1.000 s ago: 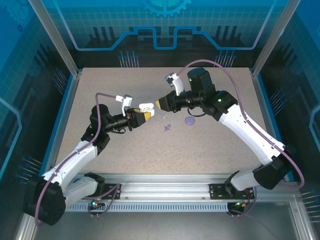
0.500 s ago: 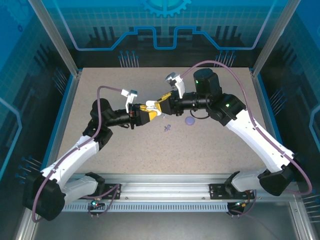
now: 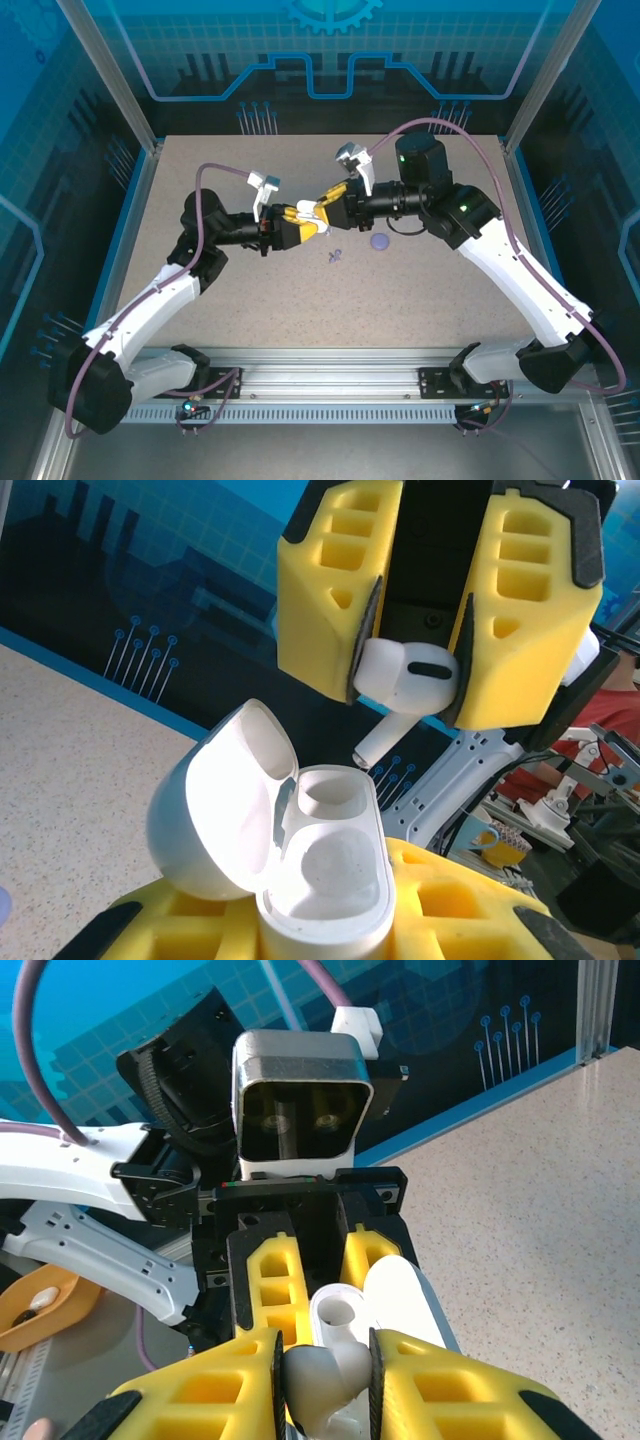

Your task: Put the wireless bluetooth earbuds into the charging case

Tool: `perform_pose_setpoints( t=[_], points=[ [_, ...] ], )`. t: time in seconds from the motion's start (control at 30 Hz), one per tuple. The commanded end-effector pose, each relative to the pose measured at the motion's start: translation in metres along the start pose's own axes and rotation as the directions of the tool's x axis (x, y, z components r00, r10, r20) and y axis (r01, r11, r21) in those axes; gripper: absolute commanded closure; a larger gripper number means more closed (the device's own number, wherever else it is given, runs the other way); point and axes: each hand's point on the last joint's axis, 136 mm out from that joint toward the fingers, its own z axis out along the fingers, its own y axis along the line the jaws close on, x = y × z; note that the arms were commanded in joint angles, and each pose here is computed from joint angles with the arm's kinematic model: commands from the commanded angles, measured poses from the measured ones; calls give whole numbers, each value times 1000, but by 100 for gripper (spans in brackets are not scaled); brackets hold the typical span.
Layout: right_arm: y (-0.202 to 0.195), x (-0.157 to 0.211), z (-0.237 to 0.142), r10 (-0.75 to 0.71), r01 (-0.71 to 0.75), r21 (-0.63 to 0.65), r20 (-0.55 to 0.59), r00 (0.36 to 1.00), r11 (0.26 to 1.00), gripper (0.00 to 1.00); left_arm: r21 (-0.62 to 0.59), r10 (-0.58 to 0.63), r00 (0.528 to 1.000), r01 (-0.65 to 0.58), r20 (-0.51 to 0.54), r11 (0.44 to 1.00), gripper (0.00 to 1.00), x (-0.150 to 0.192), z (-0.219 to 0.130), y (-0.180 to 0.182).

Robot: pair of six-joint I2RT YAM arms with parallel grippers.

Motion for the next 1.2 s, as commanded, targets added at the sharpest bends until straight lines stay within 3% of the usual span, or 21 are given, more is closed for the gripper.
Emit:
perform_pose_setpoints(
  t=[0.0,1.17],
  points=[
    [11,-7,-9,-29,29,-40,7,1000,999,74,70,98,995,-98,1,993,88,-13,3,-20],
    [2,11,-5,8,-12,-54,-73,997,998,73,150,155,987,-147,-45,978,88,-11,10,-42]
  ],
)
